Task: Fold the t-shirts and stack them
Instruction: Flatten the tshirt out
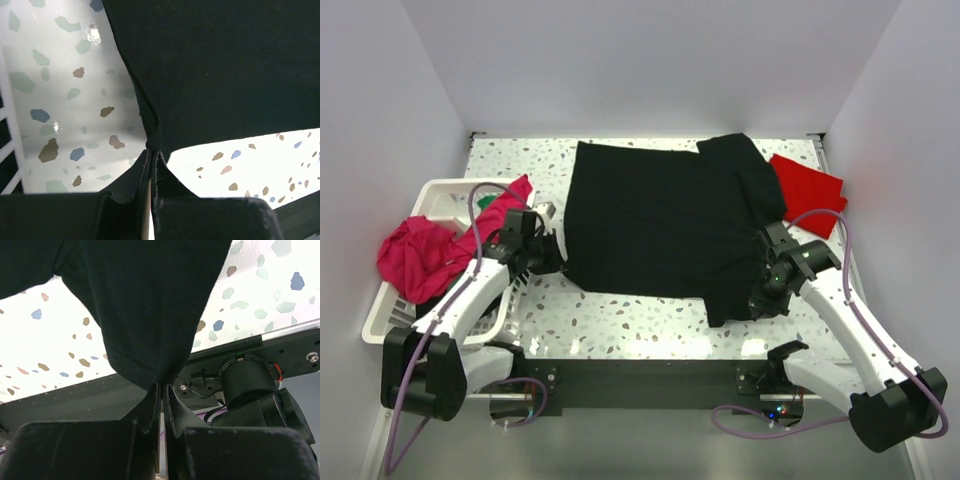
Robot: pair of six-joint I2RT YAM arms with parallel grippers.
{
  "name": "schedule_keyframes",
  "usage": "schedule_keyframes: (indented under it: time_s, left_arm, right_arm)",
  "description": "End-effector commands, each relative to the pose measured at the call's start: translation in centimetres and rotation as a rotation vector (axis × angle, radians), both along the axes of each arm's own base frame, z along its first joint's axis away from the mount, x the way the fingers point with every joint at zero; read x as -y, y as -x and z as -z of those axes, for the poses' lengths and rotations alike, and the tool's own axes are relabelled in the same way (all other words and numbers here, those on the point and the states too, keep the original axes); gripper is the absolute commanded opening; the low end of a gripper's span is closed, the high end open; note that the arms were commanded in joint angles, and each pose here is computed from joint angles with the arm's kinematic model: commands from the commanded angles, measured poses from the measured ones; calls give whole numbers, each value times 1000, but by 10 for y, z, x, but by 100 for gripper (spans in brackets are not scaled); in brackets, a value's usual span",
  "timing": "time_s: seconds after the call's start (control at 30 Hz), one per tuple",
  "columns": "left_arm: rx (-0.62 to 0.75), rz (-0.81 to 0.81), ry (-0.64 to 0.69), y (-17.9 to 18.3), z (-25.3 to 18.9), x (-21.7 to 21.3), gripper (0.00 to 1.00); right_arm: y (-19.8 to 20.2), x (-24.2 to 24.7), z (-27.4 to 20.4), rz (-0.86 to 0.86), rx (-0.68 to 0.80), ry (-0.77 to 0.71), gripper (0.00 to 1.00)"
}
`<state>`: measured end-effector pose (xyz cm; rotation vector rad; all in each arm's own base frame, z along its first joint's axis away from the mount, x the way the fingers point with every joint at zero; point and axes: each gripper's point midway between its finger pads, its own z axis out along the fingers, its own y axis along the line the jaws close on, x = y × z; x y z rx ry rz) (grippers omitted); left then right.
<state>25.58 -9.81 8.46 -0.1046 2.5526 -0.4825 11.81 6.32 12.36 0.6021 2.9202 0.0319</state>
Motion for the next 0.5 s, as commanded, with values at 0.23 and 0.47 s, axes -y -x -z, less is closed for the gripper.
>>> schedule_keyframes:
  time_s: [0.23,0.47]
  left_arm:
    - [18,6,-34,-7,19,14,0]
    - [-10,37,-50,0,32,24,0]
  right_arm:
    - [18,10,7,4,-81,50,0]
    - [17,10,10,-4,-87,55,0]
